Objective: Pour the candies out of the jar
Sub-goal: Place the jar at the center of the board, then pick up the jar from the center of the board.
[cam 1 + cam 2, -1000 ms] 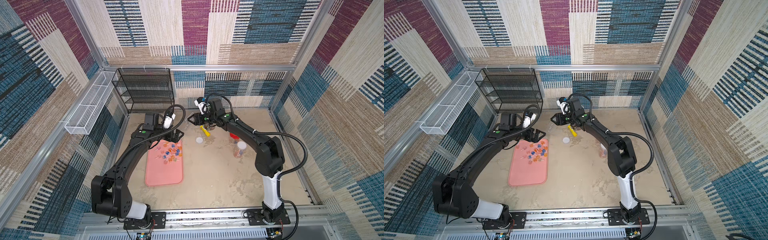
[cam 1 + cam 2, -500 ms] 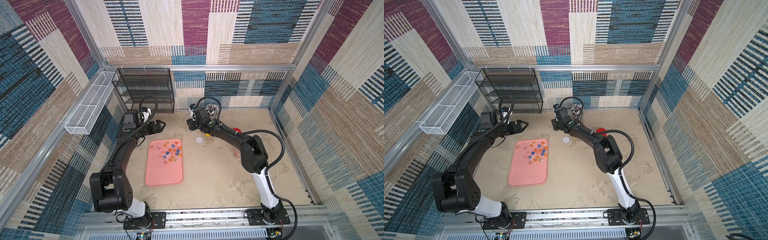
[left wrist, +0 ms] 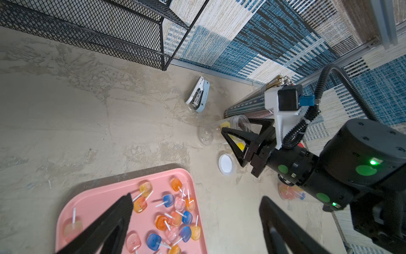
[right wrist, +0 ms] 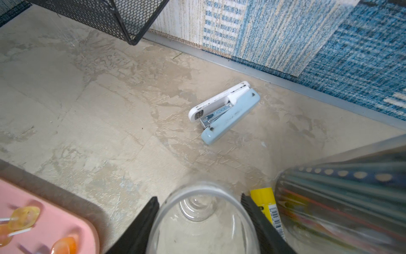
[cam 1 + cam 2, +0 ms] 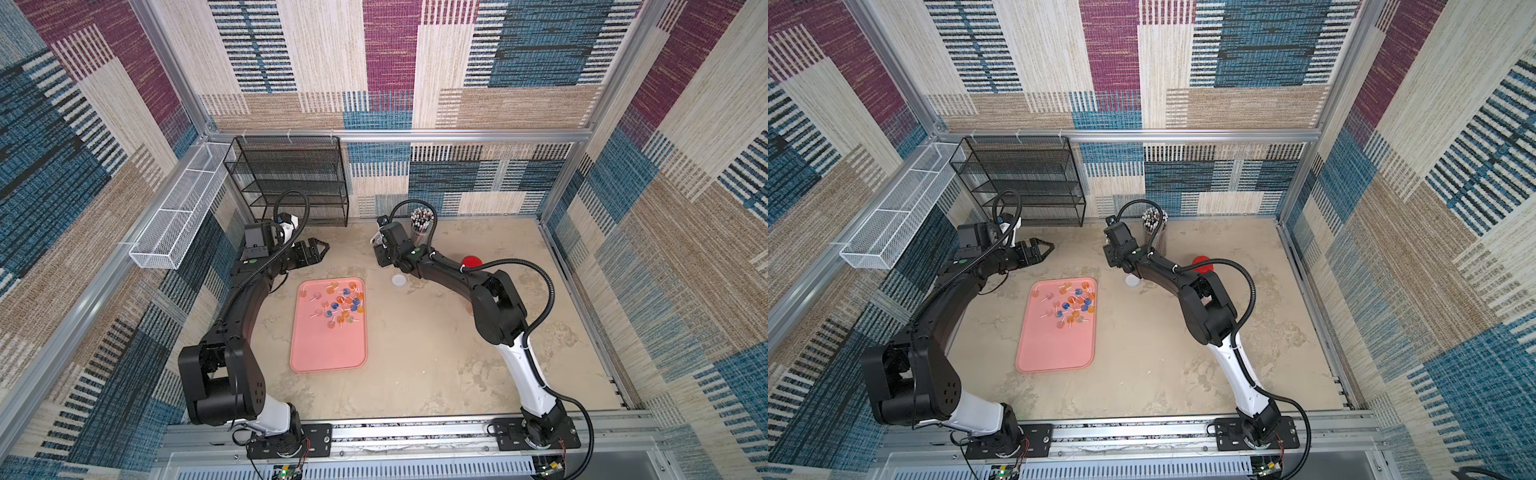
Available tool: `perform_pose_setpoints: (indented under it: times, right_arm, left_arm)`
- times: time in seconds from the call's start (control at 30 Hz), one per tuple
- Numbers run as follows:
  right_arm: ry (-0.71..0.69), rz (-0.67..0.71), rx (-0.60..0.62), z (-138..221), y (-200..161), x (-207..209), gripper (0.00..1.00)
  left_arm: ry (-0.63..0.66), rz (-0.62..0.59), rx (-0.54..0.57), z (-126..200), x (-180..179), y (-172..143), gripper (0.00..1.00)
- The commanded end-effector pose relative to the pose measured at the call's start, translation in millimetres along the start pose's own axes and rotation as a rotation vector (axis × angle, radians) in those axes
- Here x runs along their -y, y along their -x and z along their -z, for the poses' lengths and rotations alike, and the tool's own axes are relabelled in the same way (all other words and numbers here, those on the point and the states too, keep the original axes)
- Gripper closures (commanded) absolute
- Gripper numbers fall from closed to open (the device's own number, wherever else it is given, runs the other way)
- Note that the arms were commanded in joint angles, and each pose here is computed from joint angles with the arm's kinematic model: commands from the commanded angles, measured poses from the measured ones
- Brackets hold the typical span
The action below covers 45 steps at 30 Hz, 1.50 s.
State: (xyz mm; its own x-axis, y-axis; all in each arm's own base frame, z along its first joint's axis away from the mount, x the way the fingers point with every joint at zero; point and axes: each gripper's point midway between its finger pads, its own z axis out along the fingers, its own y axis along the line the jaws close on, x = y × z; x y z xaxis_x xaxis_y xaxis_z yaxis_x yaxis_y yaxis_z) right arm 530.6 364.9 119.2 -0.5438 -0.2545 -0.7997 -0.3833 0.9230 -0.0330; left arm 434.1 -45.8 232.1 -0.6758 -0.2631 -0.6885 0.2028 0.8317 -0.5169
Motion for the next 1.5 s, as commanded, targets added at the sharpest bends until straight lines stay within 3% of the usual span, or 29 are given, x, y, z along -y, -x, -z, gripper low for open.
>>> perform_pose_setpoints:
  times: [0.0, 0.07, 0.17, 0.4, 0.57, 0.7, 0.87, 1.0, 1.2, 1.47]
  right_arm:
    - [0.001, -0.018, 0.003, 1, 3, -1, 0.3]
    - [0.007, -0.041, 0.006, 10, 13, -1, 0.2]
    - [0.058, -0.066, 0.025, 36, 34, -6, 0.12]
    - [0.116, -0.152, -0.019, 100, 36, -2, 0.09]
    - [0.084, -0.22, -0.051, 151, 11, 27, 0.08]
    - [0.0, -0.295, -0.106, 189, -32, 72, 0.05]
    - [-0.156, -0.447, -0.105, 232, -72, 149, 0.03]
    - [-0.242, -0.508, -0.091, 259, -96, 185, 0.01]
    - [-0.217, -0.522, -0.151, 258, -121, 192, 0.0]
    - [-0.243, -0.544, -0.25, 231, -150, 196, 0.06]
  left_arm:
    - [-0.019, 0.031, 0.015, 0, 3, 5, 0.07]
    - [-0.008, 0.024, 0.008, 0, 2, 4, 0.07]
    - [-0.001, 0.0, 0.004, 3, 3, 6, 0.07]
    - [-0.076, 0.002, 0.005, -1, 21, 5, 0.01]
    - [-0.103, -0.038, -0.041, -15, 39, -10, 0.0]
    - [-0.154, -0.072, -0.095, -30, 65, -27, 0.0]
    - [-0.198, -0.14, -0.225, -56, 99, -67, 0.0]
    - [-0.17, -0.239, -0.306, -71, 115, -96, 0.0]
    - [-0.21, -0.296, -0.369, -80, 137, -121, 0.0]
    - [-0.189, -0.344, -0.385, -80, 139, -127, 0.0]
